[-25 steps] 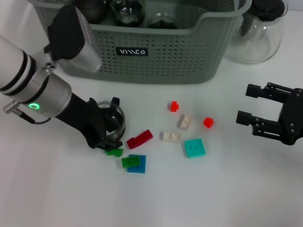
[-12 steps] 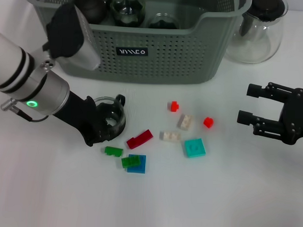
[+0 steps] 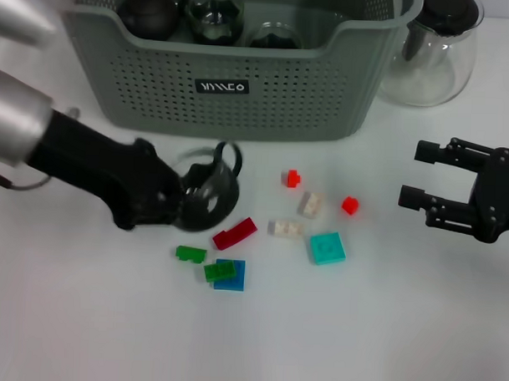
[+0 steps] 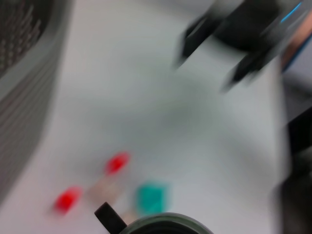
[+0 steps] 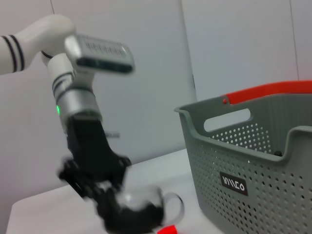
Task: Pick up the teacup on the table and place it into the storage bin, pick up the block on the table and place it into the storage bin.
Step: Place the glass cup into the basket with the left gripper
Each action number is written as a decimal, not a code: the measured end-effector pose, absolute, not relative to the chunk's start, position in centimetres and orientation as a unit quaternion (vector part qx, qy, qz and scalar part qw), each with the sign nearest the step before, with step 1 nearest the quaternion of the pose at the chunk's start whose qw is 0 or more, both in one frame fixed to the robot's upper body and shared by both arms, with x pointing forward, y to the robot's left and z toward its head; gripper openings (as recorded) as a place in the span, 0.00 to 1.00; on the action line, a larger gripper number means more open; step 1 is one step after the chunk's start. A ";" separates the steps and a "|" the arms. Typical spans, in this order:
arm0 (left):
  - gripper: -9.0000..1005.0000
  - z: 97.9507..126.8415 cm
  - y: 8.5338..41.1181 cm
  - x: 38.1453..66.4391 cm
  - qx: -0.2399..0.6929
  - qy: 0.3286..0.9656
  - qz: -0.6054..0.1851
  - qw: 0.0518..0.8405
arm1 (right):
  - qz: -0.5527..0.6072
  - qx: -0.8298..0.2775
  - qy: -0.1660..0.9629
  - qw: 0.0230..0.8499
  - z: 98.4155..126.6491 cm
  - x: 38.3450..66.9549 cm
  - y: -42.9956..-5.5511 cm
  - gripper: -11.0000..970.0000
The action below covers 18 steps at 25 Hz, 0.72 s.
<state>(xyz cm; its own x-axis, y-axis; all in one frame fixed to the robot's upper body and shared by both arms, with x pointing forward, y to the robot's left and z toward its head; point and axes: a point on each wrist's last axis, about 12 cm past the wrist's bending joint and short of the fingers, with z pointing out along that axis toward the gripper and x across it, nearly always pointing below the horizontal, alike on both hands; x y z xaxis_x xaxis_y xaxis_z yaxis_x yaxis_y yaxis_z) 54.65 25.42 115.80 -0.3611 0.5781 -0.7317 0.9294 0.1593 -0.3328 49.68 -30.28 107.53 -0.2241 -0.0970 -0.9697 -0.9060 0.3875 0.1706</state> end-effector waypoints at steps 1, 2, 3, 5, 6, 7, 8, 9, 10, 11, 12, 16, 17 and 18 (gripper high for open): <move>0.06 116.4 26.0 54.6 0.515 0.713 -0.413 0.237 | 0.407 -0.375 0.668 0.497 107.5 49.7 -30.3 0.79; 0.06 116.9 26.4 54.5 0.511 0.698 -0.436 0.249 | 0.407 -0.375 0.668 0.497 107.5 49.7 -30.3 0.79; 0.06 117.2 26.7 54.5 0.507 0.688 -0.449 0.261 | 0.407 -0.375 0.668 0.497 107.5 49.7 -30.3 0.79; 0.06 117.6 26.5 54.5 0.506 0.675 -0.460 0.277 | 0.406 -0.375 0.669 0.497 107.5 49.7 -30.3 0.79; 0.06 117.8 26.3 54.5 0.508 0.667 -0.466 0.283 | 0.405 -0.375 0.669 0.497 107.5 49.7 -30.3 0.79; 0.06 117.9 26.0 54.6 0.510 0.661 -0.471 0.287 | 0.405 -0.376 0.669 0.497 107.5 49.7 -30.3 0.79; 0.06 118.4 25.6 54.8 0.512 0.649 -0.478 0.297 | 0.406 -0.376 0.669 0.497 107.5 49.8 -30.2 0.79; 0.06 118.9 25.3 55.0 0.511 0.636 -0.486 0.313 | 0.406 -0.376 0.669 0.497 107.5 49.8 -30.2 0.79; 0.06 119.8 24.8 55.4 0.509 0.619 -0.495 0.336 | 0.408 -0.375 0.668 0.496 107.5 49.8 -30.2 0.79; 0.06 120.6 24.5 55.8 0.504 0.604 -0.500 0.362 | 0.408 -0.375 0.668 0.496 107.5 49.8 -30.1 0.79; 0.06 121.4 24.3 56.2 0.495 0.596 -0.502 0.384 | 0.408 -0.375 0.668 0.496 107.5 49.9 -30.1 0.79; 0.06 125.1 22.6 60.9 0.388 0.654 -0.457 0.461 | 0.409 -0.375 0.668 0.496 107.5 49.9 -30.1 0.79; 0.06 125.1 22.6 60.9 0.388 0.654 -0.457 0.461 | 0.408 -0.375 0.669 0.496 107.5 49.8 -30.2 0.79; 0.06 125.7 22.1 62.4 0.363 0.687 -0.432 0.457 | 0.408 -0.375 0.669 0.496 107.5 49.8 -30.2 0.79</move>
<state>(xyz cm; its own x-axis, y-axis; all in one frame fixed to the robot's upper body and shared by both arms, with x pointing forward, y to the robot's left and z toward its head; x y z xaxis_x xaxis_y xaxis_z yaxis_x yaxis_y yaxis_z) 62.35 22.05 125.66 -0.3173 0.1039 -0.9426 0.8948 0.3621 -0.2613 49.83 -30.17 107.47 -0.2272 -0.0960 -0.9691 -0.9059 0.3860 0.1742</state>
